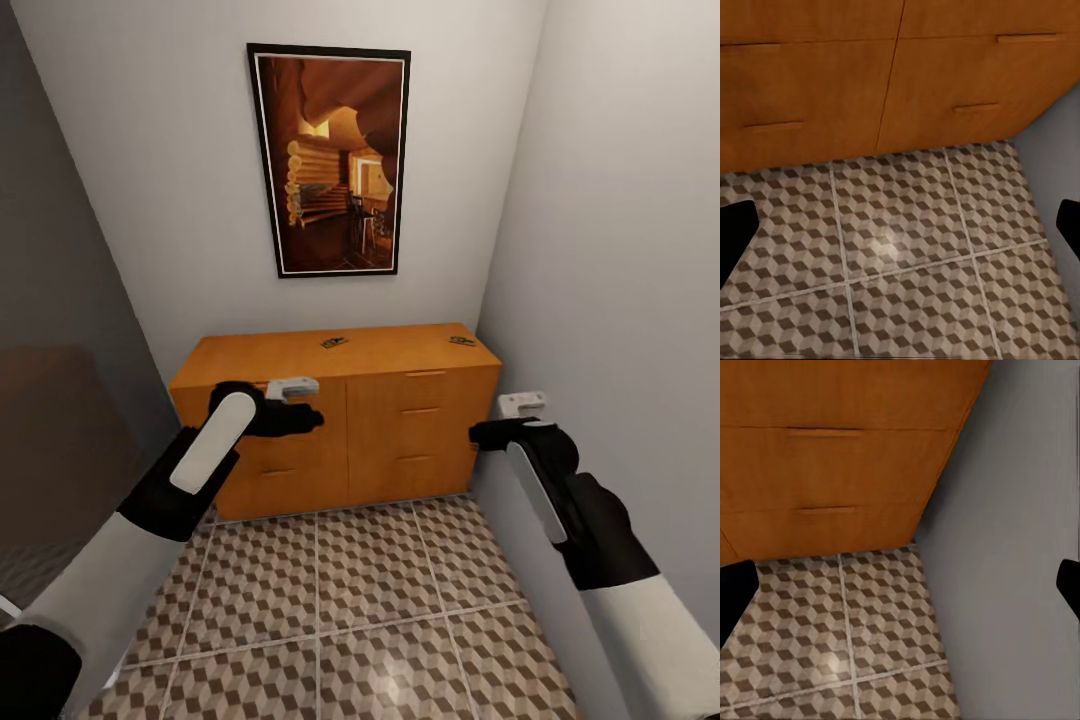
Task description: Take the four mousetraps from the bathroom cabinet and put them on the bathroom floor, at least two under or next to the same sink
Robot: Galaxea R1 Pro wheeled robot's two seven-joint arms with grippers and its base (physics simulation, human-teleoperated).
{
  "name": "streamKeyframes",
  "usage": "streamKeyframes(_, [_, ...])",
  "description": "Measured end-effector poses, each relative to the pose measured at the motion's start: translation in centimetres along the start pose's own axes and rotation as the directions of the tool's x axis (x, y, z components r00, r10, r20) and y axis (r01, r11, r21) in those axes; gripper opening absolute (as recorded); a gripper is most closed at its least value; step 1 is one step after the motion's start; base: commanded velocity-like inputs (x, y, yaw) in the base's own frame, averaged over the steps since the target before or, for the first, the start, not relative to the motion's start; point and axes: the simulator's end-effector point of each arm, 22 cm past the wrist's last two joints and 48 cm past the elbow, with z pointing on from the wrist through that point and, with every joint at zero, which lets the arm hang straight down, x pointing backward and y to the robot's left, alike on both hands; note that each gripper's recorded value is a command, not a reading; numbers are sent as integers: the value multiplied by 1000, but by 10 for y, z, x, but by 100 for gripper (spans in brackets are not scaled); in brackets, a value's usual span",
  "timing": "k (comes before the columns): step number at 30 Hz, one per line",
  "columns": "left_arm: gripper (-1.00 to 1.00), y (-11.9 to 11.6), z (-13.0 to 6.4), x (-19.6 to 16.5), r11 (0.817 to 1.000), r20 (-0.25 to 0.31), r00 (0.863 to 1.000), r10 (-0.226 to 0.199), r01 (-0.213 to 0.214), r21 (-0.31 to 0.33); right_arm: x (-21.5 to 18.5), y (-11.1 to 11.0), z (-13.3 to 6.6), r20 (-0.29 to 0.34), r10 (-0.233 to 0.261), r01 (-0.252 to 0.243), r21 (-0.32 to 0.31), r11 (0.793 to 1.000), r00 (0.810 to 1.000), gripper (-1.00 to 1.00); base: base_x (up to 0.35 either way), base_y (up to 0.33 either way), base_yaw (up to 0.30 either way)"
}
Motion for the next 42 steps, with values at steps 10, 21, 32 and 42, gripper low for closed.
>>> streamKeyframes(10, [100, -11, -9, -66, 1000, 41, 999, -16, 17, -15, -95, -10, -14, 119, 45, -45, 2, 999, 992, 100, 0, 0, 0])
streamKeyframes(21, [100, -31, -13, -141, 996, -1, 999, -41, 40, -83, -143, 3, 24, -13, 62, -62, 9, 998, 998, 100, 0, 0, 0])
streamKeyframes(32, [100, -74, -45, -179, 998, 95, 995, -9, 3, 55, -169, 2, 21, -15, 72, -72, 5, 997, 997, 100, 0, 0, 0])
streamKeyframes(42, [100, -95, -61, -182, 993, 164, 983, 83, -95, 67, -173, 1, 20, -15, 73, -73, 4, 997, 997, 100, 149, 0, 0])
